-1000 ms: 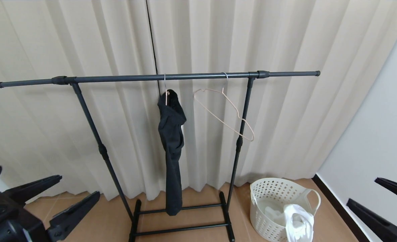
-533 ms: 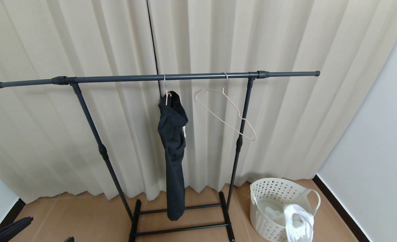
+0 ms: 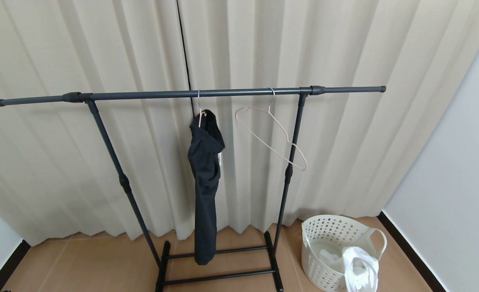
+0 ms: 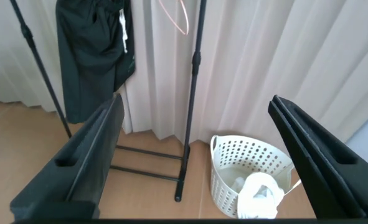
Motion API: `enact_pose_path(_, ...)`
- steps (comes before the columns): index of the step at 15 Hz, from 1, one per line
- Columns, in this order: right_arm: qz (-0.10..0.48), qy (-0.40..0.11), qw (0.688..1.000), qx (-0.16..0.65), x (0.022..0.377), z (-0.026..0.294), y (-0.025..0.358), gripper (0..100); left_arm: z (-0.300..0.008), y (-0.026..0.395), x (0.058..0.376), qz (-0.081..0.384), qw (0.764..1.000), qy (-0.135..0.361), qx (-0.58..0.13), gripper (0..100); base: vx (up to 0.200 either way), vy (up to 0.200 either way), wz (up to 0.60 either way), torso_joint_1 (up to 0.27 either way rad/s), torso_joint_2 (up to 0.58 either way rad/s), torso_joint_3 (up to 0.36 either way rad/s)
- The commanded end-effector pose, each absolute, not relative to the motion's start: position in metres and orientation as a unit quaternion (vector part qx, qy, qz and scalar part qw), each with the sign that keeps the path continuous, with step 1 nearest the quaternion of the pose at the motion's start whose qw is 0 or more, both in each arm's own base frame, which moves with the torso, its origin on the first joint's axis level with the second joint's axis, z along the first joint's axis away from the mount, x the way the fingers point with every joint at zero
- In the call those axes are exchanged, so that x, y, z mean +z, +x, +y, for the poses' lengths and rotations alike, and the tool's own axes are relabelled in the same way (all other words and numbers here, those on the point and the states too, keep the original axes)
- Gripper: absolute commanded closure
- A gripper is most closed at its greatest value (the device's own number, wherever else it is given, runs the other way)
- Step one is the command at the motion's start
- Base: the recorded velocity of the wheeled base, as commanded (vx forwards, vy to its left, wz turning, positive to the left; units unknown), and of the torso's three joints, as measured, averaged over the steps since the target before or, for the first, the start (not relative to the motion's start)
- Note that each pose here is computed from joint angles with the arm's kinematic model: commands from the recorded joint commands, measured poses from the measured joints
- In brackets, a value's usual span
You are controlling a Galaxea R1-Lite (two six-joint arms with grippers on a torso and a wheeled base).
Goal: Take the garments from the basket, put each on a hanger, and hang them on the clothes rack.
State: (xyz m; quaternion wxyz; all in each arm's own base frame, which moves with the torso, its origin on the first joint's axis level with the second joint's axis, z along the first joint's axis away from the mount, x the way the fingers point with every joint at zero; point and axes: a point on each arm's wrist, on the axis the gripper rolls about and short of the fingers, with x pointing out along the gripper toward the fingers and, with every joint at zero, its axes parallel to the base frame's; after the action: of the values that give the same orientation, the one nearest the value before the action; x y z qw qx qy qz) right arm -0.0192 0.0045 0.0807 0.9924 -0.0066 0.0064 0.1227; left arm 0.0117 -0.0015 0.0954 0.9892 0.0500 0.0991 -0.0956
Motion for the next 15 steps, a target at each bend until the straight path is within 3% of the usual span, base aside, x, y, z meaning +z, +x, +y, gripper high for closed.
enact_pose_path(1,-0.016,-0.009,0.994,0.104,0.079,0.004,-0.023,0,0.002,-0.002,0.088,0.074,0.993,0.074,-0.053,0,0.000,0.000,0.00,0.000,0.00,0.000)
enact_pose_path(4,-0.017,-0.008,0.995,0.099,0.079,0.004,-0.023,0,0.002,-0.008,0.087,0.044,0.996,0.083,0.009,0,0.000,0.000,0.00,0.000,0.00,0.000)
enact_pose_path(8,-0.017,-0.008,0.995,0.099,0.079,0.004,-0.023,0,-0.002,-0.023,0.081,-0.031,0.996,0.079,-0.038,0,0.000,0.000,0.00,0.000,0.00,0.000)
enact_pose_path(15,-0.018,-0.007,0.995,0.099,0.079,0.004,-0.023,0,-0.003,-0.023,0.081,-0.030,0.997,0.035,-0.060,0,0.000,0.000,0.00,0.000,0.00,0.000)
